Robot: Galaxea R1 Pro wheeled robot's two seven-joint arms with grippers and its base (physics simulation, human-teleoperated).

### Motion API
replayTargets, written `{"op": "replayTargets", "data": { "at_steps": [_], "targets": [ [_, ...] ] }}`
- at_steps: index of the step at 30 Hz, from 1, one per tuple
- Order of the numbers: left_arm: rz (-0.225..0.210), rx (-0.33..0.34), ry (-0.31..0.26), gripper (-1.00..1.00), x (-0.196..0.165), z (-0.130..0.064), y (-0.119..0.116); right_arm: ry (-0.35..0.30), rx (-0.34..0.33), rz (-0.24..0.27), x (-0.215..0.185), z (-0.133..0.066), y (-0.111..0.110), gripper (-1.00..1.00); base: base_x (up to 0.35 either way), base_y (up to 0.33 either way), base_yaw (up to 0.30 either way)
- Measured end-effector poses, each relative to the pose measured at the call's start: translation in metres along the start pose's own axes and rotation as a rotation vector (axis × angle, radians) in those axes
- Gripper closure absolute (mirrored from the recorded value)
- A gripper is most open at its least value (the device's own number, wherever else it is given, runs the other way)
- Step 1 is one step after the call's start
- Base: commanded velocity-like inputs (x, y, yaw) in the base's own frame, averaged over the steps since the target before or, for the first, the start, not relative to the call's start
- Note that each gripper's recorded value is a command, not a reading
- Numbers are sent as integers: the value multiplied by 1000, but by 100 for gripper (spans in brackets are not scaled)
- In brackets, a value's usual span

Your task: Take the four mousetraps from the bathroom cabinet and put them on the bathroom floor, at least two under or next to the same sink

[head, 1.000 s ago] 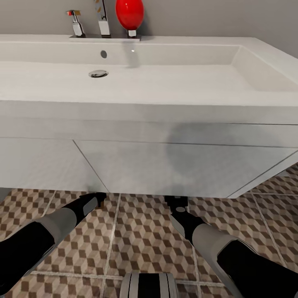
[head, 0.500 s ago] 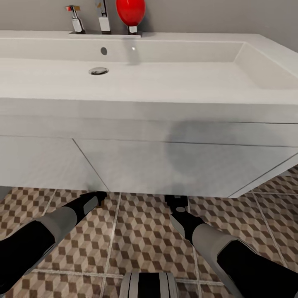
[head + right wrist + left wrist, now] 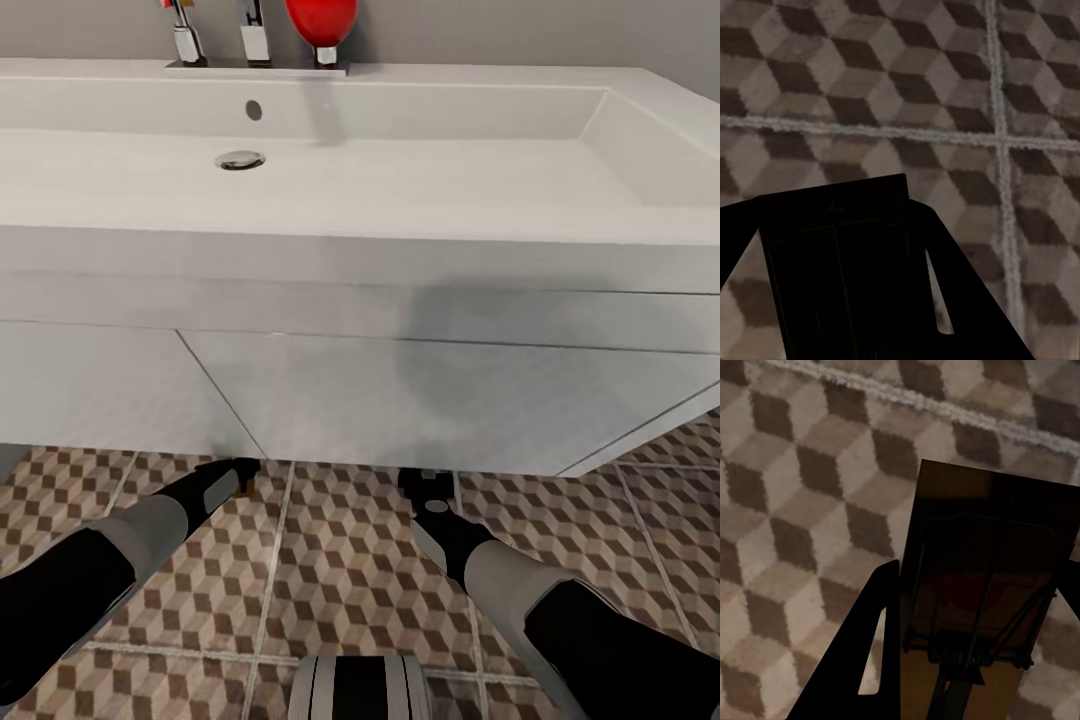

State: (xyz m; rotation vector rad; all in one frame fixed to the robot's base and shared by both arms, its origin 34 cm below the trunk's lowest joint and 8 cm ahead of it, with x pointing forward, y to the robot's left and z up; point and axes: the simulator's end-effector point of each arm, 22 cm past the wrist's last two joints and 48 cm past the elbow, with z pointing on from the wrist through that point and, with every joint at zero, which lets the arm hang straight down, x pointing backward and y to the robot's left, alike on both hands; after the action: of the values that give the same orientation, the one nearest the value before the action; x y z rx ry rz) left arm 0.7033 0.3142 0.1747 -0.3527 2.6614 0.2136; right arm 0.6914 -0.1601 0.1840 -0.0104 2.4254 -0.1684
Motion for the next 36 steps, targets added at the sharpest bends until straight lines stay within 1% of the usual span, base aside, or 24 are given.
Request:
{"op": "replayTargets", "data": {
  "at_steps": [23, 32, 36],
  "targets": [
    [10, -3, 8, 100, 2, 9, -1, 25, -2, -3, 16, 6, 2, 100, 0, 0, 1],
    [8, -3, 8, 100, 2, 10, 0, 25, -1, -3, 16, 6, 2, 100, 0, 0, 0],
    [0, -2, 9, 100, 3, 10, -1, 27, 0, -3, 17, 6, 1, 100, 0, 0, 0]
  ]
}}
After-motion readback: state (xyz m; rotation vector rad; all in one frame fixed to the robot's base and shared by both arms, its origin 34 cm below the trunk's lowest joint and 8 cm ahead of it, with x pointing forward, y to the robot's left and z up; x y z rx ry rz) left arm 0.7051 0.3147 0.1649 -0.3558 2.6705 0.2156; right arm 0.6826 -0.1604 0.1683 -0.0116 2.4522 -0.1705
